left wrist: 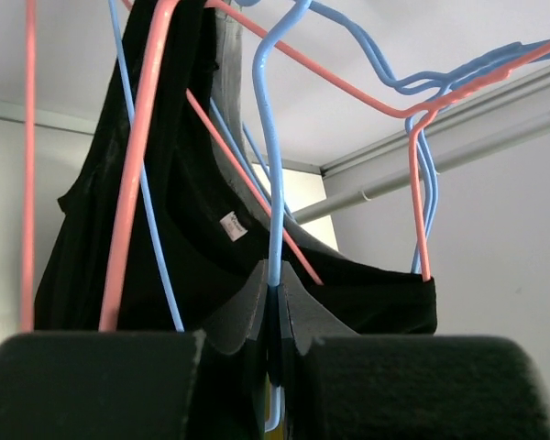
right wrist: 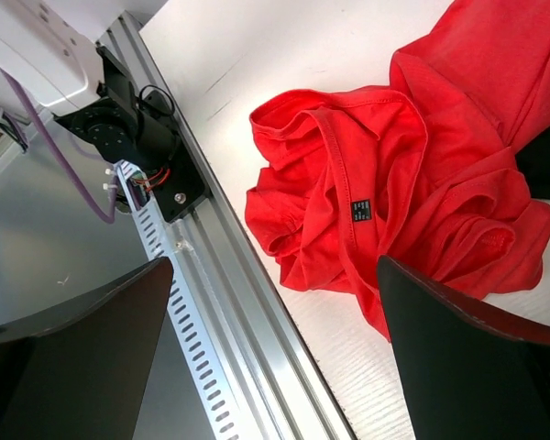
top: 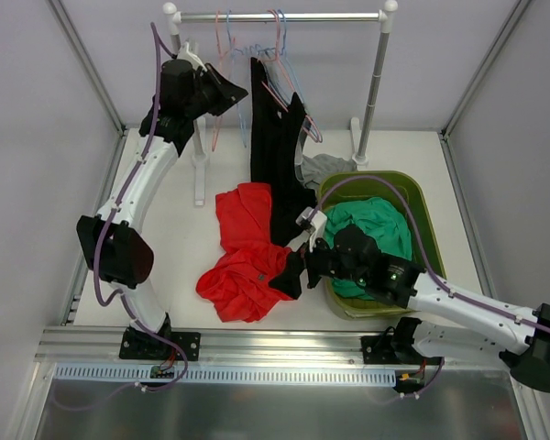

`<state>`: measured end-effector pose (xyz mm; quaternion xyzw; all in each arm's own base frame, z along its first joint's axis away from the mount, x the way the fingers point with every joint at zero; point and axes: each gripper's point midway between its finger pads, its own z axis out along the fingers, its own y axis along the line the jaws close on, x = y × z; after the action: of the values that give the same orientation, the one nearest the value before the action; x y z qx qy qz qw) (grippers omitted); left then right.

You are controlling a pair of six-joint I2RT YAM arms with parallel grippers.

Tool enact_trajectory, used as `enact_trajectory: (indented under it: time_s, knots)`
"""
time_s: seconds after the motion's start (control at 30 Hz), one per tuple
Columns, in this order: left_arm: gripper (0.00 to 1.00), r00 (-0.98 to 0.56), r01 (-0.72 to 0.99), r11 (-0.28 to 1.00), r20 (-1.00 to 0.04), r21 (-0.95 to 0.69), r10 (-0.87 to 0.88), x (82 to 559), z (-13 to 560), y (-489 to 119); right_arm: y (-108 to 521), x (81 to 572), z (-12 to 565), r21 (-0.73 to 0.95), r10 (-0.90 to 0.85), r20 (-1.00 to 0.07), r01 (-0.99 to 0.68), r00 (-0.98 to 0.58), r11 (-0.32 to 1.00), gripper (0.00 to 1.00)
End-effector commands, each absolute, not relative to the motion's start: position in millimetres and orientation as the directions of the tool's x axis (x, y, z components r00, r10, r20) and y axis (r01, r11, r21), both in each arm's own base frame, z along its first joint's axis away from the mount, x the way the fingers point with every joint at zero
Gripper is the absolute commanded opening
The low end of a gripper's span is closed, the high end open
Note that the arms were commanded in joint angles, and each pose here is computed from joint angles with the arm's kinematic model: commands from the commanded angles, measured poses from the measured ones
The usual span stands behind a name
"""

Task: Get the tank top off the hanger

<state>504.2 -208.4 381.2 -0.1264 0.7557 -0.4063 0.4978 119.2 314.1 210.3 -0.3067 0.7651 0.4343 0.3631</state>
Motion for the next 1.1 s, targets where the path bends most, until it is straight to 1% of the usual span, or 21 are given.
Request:
enact_trajectory:
  time_s: [0.0, 0.03, 0.13, 0.17, 0.23, 0.3, 0.37, 0.4, 0.43, 0.5, 0.53, 0.57, 0.6, 0.67, 0.73, 0.77, 0.83, 0.87, 0.97, 1.0, 1.07]
  knots:
    - [0.01, -0.452, 0.26, 0.629, -0.668, -0.732, -0.591, 481, 403, -206, 326, 132, 225, 0.385, -0.159, -0.856, -0.812, -0.492, 0.439, 1.0]
    - [0.06, -0.456, 0.263, 0.632, -0.671, -0.729, -0.584, 478, 401, -206, 329, 133, 221, 0.358, -0.19, -0.86, -0.825, -0.473, 0.437, 1.0]
    - [0.43, -0.453, 0.299, 0.63, -0.688, -0.717, -0.567, 461, 411, -204, 341, 138, 211, 0.322, -0.27, -0.844, -0.841, -0.463, 0.434, 0.99]
    - [0.61, -0.448, 0.307, 0.631, -0.693, -0.713, -0.565, 455, 414, -203, 344, 141, 212, 0.289, -0.288, -0.855, -0.856, -0.432, 0.429, 1.0]
    - [0.74, -0.43, 0.329, 0.64, -0.714, -0.694, -0.553, 440, 422, -199, 350, 147, 205, 0.27, -0.308, -0.85, -0.854, -0.428, 0.444, 0.99]
    - [0.98, -0.405, 0.367, 0.638, -0.733, -0.677, -0.546, 421, 437, -195, 353, 153, 207, 0.237, -0.322, -0.857, -0.863, -0.402, 0.447, 0.99]
    - [0.99, -0.42, 0.376, 0.633, -0.734, -0.676, -0.534, 409, 432, -195, 358, 156, 200, 0.217, -0.36, -0.847, -0.872, -0.392, 0.439, 1.0]
    - [0.99, -0.398, 0.401, 0.629, -0.746, -0.665, -0.534, 394, 444, -192, 361, 157, 205, 0.195, -0.372, -0.855, -0.888, -0.362, 0.417, 0.99]
    - [0.99, -0.413, 0.39, 0.631, -0.74, -0.671, -0.531, 388, 435, -191, 363, 157, 199, 0.185, -0.397, -0.845, -0.893, -0.358, 0.41, 0.99]
    - [0.99, -0.38, 0.421, 0.628, -0.756, -0.654, -0.533, 364, 448, -184, 369, 158, 202, 0.146, -0.429, -0.851, -0.921, -0.303, 0.362, 0.99]
    - [0.99, -0.393, 0.406, 0.634, -0.752, -0.658, -0.529, 359, 436, -182, 368, 156, 198, 0.134, -0.461, -0.839, -0.931, -0.289, 0.34, 0.99]
    - [0.99, -0.36, 0.437, 0.63, -0.767, -0.642, -0.532, 339, 449, -177, 372, 152, 192, 0.134, -0.488, -0.828, -0.943, -0.275, 0.305, 1.0]
    - [0.99, -0.374, 0.425, 0.634, -0.763, -0.647, -0.528, 332, 436, -175, 373, 154, 190, 0.11, -0.504, -0.827, -0.951, -0.248, 0.288, 0.99]
    - [0.99, -0.334, 0.455, 0.625, -0.772, -0.635, -0.541, 303, 446, -167, 376, 161, 178, 0.083, -0.534, -0.81, -0.949, -0.243, 0.305, 1.0]
    - [0.99, -0.328, 0.451, 0.631, -0.775, -0.631, -0.54, 287, 435, -161, 380, 165, 173, 0.057, -0.557, -0.802, -0.955, -0.216, 0.29, 0.99]
    - [0.99, -0.281, 0.474, 0.627, -0.781, -0.618, -0.558, 265, 446, -153, 382, 169, 162, 0.048, -0.58, -0.784, -0.953, -0.22, 0.298, 1.0]
    - [0.99, -0.255, 0.461, 0.646, -0.788, -0.608, -0.56, 253, 434, -145, 389, 174, 161, 0.018, -0.596, -0.779, -0.957, -0.196, 0.291, 1.0]
    - [0.99, -0.197, 0.49, 0.657, -0.807, -0.573, -0.557, 233, 442, -137, 393, 176, 147, 0.011, -0.627, -0.755, -0.959, -0.194, 0.284, 0.99]
    - [0.99, -0.165, 0.484, 0.681, -0.821, -0.55, -0.546, 208, 426, -126, 399, 182, 139, -0.062, -0.691, -0.709, -0.963, -0.141, 0.26, 0.99]
    - [0.99, -0.173, 0.485, 0.683, -0.826, -0.546, -0.536, 204, 419, -125, 398, 181, 121, -0.073, -0.741, -0.655, -0.965, -0.144, 0.251, 1.0]
    - [0.99, -0.194, 0.497, 0.692, -0.845, -0.523, -0.499, 189, 410, -125, 401, 191, 117, -0.129, -0.768, -0.629, -0.958, -0.121, 0.256, 1.0]
